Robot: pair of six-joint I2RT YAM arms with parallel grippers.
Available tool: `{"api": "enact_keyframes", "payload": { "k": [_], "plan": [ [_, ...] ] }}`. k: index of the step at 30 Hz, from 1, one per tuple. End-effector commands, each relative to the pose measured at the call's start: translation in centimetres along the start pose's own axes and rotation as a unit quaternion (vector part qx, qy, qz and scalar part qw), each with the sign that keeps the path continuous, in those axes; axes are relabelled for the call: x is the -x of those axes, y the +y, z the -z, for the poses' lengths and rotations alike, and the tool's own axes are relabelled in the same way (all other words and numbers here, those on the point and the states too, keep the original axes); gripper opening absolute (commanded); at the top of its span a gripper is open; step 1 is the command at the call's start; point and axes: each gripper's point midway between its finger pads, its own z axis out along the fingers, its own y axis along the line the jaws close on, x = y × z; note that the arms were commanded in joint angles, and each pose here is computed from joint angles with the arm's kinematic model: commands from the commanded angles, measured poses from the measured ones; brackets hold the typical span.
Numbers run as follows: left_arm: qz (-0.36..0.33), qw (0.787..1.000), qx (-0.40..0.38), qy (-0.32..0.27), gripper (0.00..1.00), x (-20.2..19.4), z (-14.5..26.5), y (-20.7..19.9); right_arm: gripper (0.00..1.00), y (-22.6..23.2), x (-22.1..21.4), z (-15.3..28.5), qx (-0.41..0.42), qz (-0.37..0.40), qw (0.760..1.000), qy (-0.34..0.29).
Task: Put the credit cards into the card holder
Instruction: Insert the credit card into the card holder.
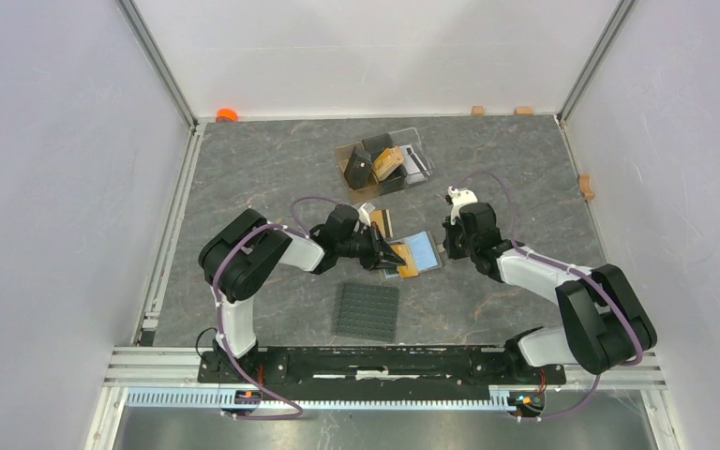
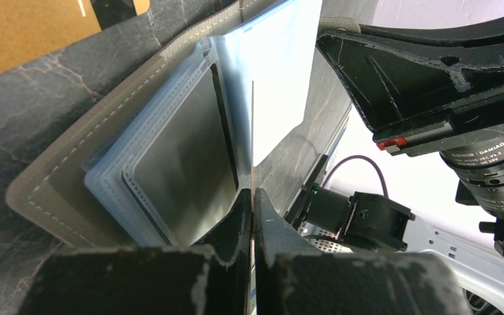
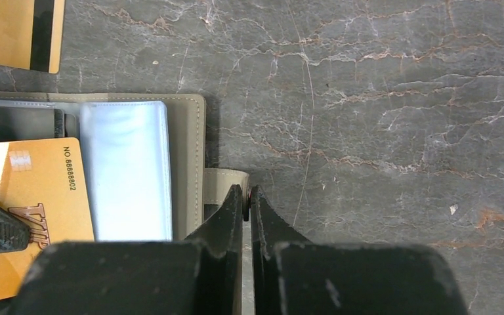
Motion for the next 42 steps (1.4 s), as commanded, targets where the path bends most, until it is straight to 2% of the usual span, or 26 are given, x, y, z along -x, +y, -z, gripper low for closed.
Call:
{"api": "enact_keyframes", "payload": {
  "k": [1, 20, 42],
  "plan": [
    [0.011, 1.0, -0.017, 0.004, 0.02, 0.2, -0.1, -0.7, 0.0, -0.1, 1.1, -0.1, -0.009, -0.003, 1.0, -0.009],
    [0.012, 1.0, 0.008, 0.024, 0.02, 0.8, -0.6, 2.8, 0.0, -0.1, 1.2, 0.1, -0.01, -0.006, 1.0, -0.008],
    [-0.056, 0.997, 0.01, 0.048, 0.02, 2.3, -1.1, 4.8, 0.0, 0.1, 1.3, 0.1, -0.006, -0.004, 1.0, -0.004]
  ]
}}
